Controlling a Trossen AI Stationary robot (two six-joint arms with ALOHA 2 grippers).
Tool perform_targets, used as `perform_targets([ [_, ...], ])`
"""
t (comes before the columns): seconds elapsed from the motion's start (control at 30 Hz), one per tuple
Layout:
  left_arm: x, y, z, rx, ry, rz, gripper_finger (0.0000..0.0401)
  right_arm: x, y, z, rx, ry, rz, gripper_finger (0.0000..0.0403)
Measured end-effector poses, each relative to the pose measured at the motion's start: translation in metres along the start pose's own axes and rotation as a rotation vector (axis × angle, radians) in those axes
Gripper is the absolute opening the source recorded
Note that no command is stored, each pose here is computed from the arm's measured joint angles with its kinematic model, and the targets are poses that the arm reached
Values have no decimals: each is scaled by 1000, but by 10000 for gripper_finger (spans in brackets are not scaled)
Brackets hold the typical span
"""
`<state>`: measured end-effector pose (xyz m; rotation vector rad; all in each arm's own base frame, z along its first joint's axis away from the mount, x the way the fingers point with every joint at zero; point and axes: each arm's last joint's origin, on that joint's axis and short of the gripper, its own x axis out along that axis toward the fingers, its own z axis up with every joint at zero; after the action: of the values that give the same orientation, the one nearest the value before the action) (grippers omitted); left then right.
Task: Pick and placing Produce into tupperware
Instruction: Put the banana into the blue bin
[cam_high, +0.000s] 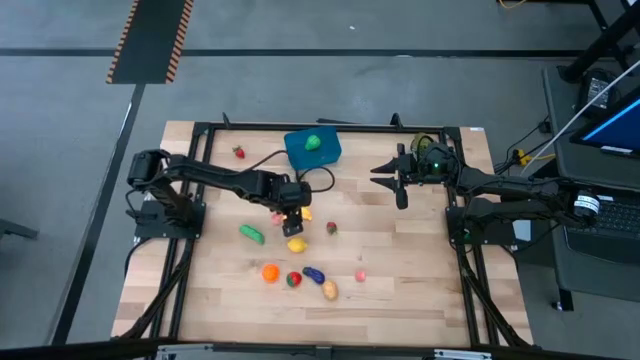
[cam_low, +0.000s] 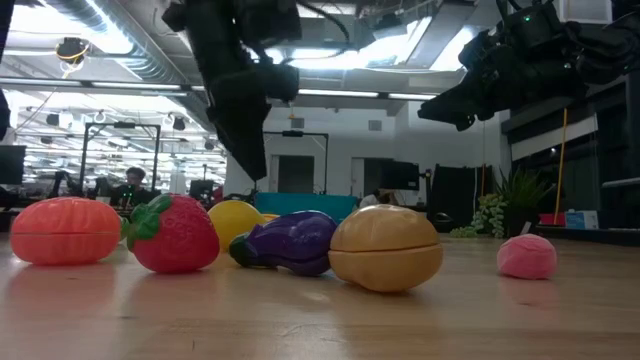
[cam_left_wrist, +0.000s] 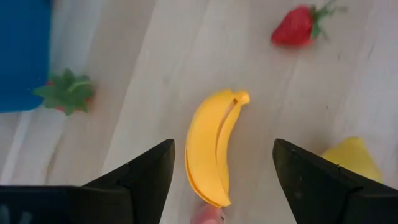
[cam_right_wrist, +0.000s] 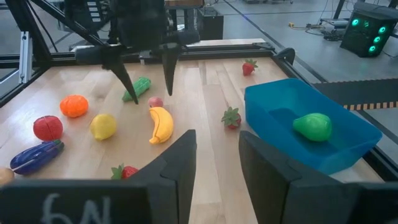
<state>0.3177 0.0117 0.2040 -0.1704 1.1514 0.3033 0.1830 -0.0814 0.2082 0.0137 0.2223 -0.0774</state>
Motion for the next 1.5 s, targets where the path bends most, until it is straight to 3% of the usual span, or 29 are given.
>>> perform_targets([
  [0.27,32,-1,-3,123,94,-8,263,0,0,0,0,0,0,124],
  [0.63,65,11,-5,89,177,9,263,0,0,0,0,0,0,124],
  [0.97,70,13,-5,78,190,-7,258,0,0,0,0,0,0,124],
  [1.13,70,12,-5,72,196,-36,224,0,0,0,0,0,0,124],
  [1.4,70,12,-5,74,197,-50,131,0,0,0,0,0,0,124],
  [1.5,70,12,-6,75,199,-51,129,0,0,0,0,0,0,124],
])
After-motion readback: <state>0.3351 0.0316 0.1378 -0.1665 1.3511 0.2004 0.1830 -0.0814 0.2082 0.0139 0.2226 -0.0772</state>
